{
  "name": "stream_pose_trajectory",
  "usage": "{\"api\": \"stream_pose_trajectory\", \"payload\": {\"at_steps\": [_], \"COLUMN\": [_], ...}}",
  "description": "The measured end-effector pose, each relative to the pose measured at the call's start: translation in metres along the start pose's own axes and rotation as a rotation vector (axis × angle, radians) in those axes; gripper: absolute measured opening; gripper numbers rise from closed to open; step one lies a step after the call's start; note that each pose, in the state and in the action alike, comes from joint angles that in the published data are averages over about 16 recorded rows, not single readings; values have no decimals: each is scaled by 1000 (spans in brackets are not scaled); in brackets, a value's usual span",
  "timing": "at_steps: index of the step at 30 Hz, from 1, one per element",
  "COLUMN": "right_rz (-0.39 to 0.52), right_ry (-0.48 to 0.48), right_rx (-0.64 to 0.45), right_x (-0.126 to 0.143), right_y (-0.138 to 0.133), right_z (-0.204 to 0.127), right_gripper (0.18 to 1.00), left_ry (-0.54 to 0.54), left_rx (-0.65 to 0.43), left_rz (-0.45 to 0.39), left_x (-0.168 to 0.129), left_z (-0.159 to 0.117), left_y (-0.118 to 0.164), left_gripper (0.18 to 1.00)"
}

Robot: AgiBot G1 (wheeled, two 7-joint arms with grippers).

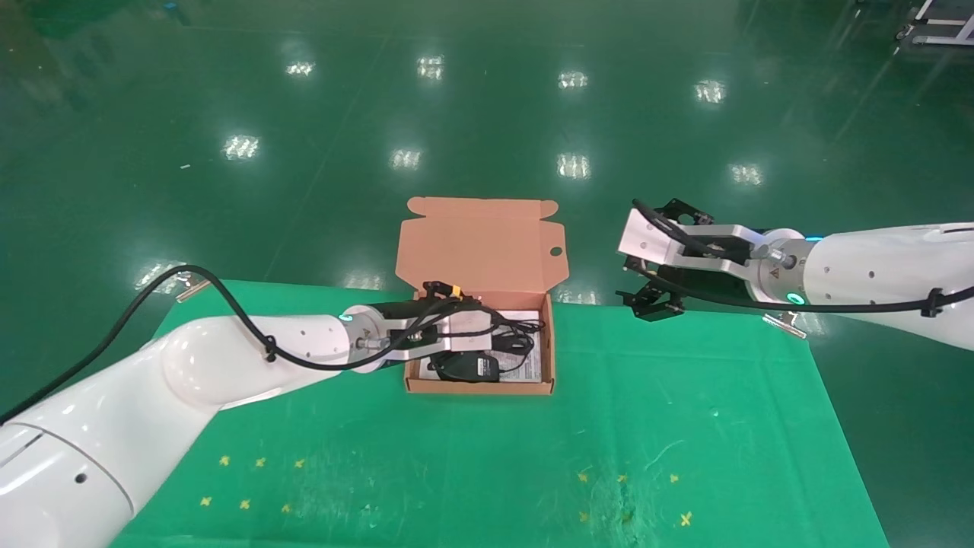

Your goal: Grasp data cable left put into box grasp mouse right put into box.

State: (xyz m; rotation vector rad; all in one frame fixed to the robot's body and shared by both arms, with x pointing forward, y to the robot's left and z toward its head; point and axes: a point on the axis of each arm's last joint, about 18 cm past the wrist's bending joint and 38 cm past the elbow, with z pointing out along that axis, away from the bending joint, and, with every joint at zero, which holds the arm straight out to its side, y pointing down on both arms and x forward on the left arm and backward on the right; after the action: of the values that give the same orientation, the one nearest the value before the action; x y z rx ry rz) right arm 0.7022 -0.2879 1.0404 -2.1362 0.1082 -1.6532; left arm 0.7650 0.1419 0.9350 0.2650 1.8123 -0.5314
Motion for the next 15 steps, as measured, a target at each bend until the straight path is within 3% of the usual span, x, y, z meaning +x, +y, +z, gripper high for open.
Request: {"api": "stream_pose_trajectory", "payload": {"at_steps": [15], "right_rz": [-141], "right_ry": [56], "right_rx": [-49], "right_x": [43], "right_y": [-6], "right_z": [-26], "right_gripper": [1001], "left_ry": [-166], "left_rx": [-10], "left_rz": [-38], "left_x": [-76], "left_z": [-31], "left_y": [9], "left_gripper": [706]}}
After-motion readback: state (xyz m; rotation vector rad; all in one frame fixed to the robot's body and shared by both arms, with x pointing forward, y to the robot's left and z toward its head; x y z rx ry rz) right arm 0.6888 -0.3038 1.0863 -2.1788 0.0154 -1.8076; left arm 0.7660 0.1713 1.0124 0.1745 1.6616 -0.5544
